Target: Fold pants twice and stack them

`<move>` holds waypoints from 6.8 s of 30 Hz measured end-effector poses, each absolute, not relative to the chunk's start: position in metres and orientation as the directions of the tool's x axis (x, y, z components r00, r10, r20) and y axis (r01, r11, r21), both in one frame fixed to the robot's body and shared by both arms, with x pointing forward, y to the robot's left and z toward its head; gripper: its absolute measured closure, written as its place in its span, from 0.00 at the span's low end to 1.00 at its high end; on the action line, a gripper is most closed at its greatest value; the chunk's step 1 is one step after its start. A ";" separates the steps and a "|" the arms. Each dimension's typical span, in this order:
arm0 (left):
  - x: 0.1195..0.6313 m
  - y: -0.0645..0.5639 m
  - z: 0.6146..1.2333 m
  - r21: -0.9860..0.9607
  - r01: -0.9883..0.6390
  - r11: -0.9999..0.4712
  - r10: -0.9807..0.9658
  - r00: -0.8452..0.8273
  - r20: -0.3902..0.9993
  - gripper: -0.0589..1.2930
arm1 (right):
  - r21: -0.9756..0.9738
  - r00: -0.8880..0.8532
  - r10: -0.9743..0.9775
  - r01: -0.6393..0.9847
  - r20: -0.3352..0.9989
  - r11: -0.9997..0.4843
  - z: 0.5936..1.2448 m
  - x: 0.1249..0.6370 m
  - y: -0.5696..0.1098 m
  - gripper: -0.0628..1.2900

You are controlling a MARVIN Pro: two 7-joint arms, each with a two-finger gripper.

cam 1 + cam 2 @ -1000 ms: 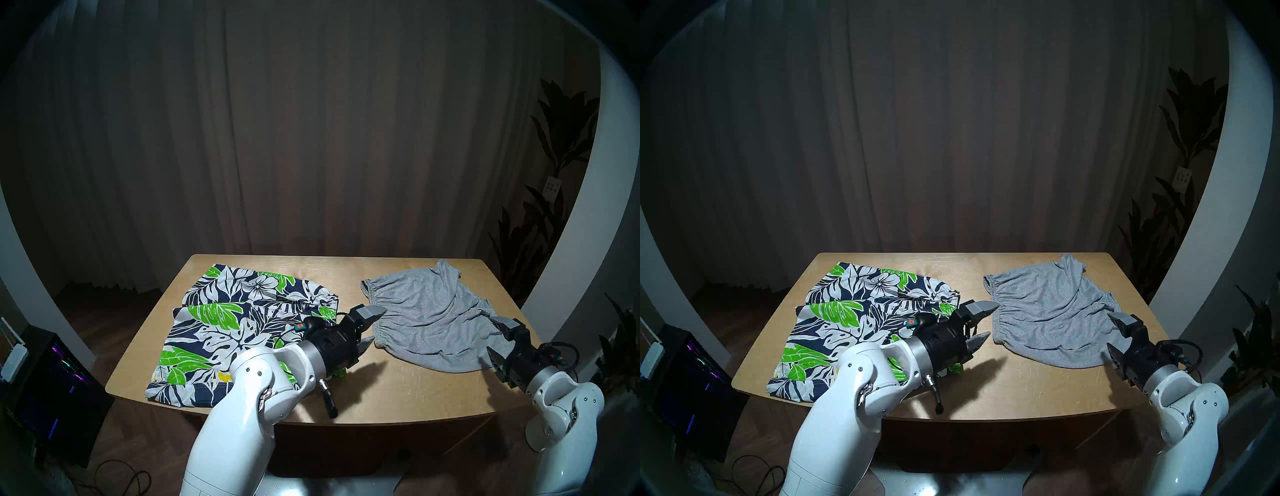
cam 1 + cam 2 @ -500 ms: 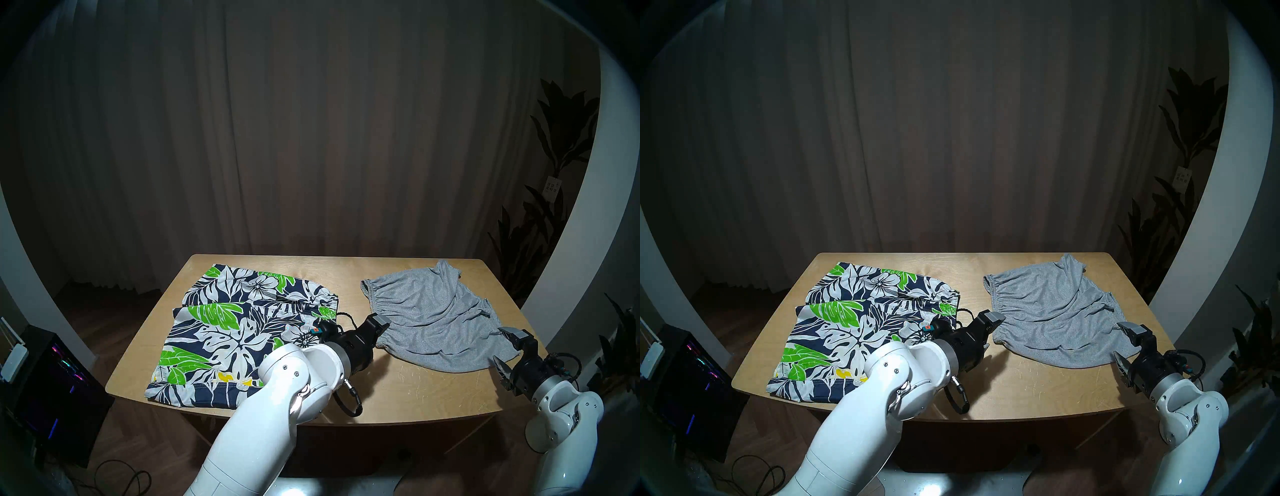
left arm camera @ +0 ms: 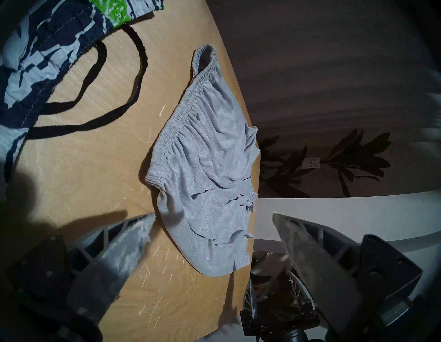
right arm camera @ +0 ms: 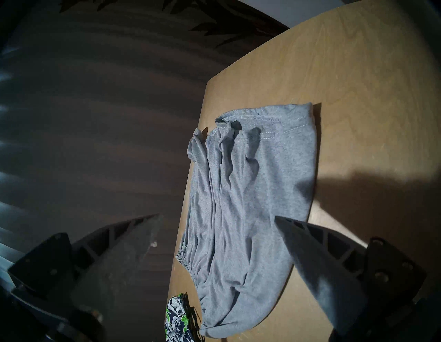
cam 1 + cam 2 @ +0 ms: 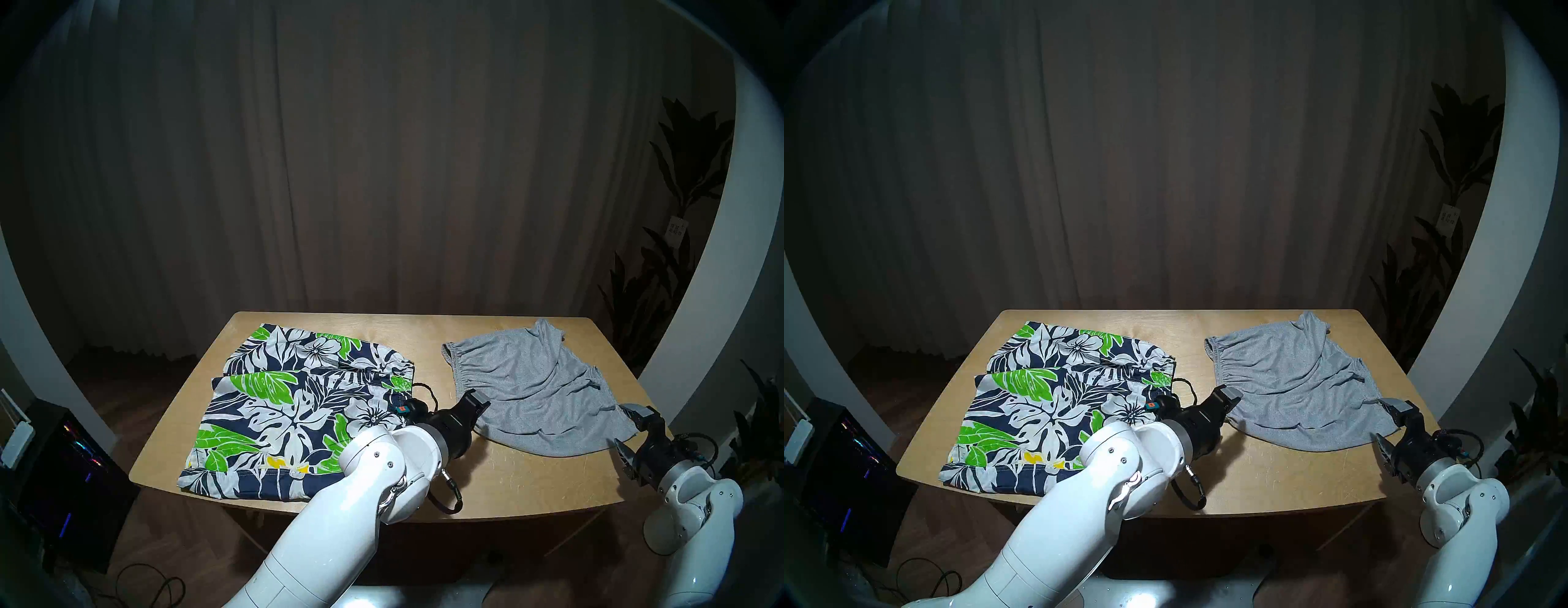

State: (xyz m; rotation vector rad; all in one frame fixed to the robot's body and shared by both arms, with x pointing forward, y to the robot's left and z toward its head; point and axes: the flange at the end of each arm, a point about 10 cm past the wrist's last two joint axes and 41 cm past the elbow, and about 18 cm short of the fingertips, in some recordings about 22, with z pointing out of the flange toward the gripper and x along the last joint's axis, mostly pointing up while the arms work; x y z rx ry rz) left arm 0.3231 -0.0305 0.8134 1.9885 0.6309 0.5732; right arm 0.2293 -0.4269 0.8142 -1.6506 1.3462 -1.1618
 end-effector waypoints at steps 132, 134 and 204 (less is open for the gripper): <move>0.363 -0.062 0.790 0.672 0.385 -0.633 0.629 0.762 0.156 0.97 | -0.775 -0.055 -0.998 -0.632 0.027 0.014 0.787 0.274 -0.478 0.98; 0.361 -0.059 0.790 0.670 0.383 -0.636 0.624 0.766 0.155 0.97 | -0.772 -0.052 -0.998 -0.636 0.022 0.016 0.789 0.271 -0.476 0.98; 0.377 -0.002 0.836 0.627 0.497 -0.600 0.674 0.737 0.061 0.97 | -0.828 -0.004 -0.999 -0.560 -0.047 0.041 0.861 0.311 -0.419 0.98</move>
